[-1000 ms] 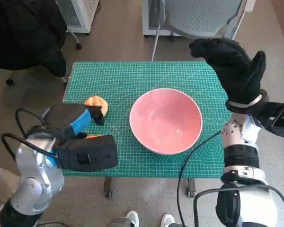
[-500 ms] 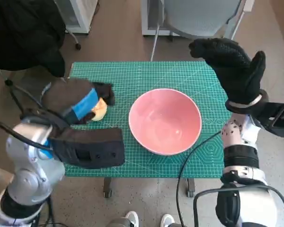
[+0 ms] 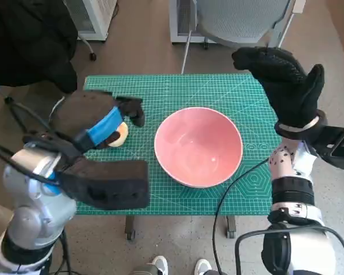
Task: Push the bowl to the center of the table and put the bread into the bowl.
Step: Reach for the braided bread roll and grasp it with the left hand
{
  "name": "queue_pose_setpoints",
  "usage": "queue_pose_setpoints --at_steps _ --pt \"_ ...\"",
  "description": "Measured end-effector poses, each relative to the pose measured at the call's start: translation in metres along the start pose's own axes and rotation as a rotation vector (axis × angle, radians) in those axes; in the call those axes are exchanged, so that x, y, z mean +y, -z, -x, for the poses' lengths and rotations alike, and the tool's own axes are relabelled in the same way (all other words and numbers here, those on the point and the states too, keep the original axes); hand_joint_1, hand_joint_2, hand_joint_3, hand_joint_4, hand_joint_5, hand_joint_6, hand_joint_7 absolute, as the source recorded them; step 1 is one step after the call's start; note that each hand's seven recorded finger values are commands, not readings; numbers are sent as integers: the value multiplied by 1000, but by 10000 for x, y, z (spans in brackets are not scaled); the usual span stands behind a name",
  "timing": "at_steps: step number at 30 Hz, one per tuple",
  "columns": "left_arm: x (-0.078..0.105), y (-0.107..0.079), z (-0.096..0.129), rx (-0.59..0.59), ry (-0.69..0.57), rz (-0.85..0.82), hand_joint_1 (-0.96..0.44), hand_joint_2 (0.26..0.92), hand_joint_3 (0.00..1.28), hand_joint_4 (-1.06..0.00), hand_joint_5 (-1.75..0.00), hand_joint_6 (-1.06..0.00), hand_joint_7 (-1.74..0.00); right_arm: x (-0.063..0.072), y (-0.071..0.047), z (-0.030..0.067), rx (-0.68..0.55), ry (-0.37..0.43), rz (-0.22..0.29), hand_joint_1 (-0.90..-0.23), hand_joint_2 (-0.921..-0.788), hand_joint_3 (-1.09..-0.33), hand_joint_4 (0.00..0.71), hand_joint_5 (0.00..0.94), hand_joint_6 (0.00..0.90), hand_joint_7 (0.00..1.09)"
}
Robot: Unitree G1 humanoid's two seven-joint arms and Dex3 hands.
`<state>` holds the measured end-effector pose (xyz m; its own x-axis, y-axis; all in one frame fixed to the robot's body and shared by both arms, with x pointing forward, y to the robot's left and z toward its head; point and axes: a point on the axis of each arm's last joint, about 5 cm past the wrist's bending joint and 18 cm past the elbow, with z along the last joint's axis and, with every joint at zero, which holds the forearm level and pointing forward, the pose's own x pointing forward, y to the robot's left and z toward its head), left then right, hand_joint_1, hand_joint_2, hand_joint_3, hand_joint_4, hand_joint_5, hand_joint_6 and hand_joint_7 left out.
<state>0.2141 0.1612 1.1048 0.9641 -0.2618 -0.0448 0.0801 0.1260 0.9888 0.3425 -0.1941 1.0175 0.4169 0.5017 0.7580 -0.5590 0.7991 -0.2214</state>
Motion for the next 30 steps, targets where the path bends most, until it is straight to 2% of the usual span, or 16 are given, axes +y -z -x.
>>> queue_pose_setpoints --at_steps 1,2,3,4,6,11,23,30 --pt "-7 4 21 2 14 9 165 833 45 -521 -780 -495 -386 1 -1 -2 -1 0 1 -648 -921 -766 179 0 240 0" --pt "-13 4 39 2 26 16 142 802 29 -505 -518 -464 -263 1 -3 -1 -1 1 3 -648 -921 -766 178 0 240 0" --pt "-20 3 58 1 36 20 112 775 27 -413 -414 -410 -210 2 -3 0 -1 1 4 -648 -921 -767 178 0 239 0" --pt "-27 4 80 0 46 24 49 729 20 -264 -265 -317 -135 4 -3 -2 -1 0 4 -648 -921 -767 177 0 238 0" --pt "-47 11 140 -3 62 27 -27 681 12 -107 -108 -220 -57 8 -1 -2 0 -2 4 -649 -921 -767 175 0 237 0" --pt "-120 31 274 5 96 13 -82 650 5 -17 -17 -174 -16 9 1 1 3 -2 3 -656 -921 -765 175 0 236 0" --pt "-247 61 434 47 114 11 70 669 13 1 1 -167 -3 15 20 -1 21 -8 -21 -676 -921 -755 175 1 236 0" --pt "-288 81 454 70 122 21 80 674 14 1 1 -167 -2 17 31 2 28 -12 -33 -672 -921 -744 178 2 240 2"
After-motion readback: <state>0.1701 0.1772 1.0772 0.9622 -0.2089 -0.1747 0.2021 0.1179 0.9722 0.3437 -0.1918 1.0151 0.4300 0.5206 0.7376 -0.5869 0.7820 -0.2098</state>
